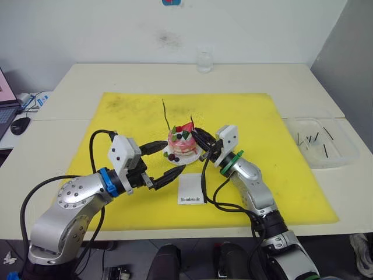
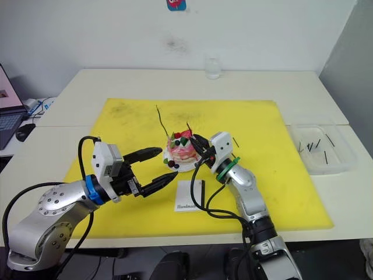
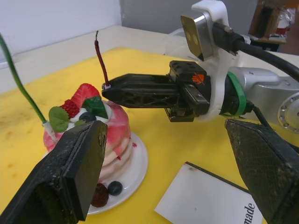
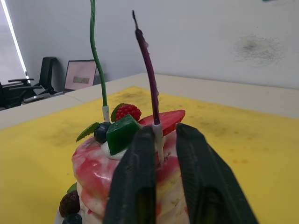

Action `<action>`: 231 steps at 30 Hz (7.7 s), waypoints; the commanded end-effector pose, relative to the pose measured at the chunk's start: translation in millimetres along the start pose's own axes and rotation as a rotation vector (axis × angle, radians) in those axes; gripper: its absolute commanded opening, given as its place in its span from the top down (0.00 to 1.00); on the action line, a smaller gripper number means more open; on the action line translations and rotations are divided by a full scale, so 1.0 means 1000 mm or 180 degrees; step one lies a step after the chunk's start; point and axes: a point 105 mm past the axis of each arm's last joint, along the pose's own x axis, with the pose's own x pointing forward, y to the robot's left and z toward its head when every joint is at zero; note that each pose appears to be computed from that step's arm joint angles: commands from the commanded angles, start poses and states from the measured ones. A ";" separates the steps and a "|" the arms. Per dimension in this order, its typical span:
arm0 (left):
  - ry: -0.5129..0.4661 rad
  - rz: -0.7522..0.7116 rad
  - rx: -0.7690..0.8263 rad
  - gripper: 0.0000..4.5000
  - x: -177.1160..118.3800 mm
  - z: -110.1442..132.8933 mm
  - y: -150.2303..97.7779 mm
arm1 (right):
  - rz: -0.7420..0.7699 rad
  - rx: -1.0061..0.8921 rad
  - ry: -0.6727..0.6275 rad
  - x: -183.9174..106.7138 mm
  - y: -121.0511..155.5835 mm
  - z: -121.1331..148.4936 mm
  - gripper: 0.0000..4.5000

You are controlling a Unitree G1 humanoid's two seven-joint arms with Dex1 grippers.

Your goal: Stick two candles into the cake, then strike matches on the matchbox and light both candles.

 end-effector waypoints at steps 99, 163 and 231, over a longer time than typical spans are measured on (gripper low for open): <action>0.1694 -0.0347 -0.3191 0.79 0.018 -0.099 -0.023 | 0.1656 -0.0292 0.2070 -0.067 0.057 -0.018 1.00; 0.0711 -0.1120 -0.2301 1.00 -0.005 -0.025 -0.026 | -0.0790 -0.0540 0.1269 -0.055 -0.068 -0.028 0.32; 0.0506 -0.0812 -0.2030 1.00 0.048 -0.013 -0.011 | 0.1100 -0.1329 0.1343 -0.077 0.029 0.051 0.99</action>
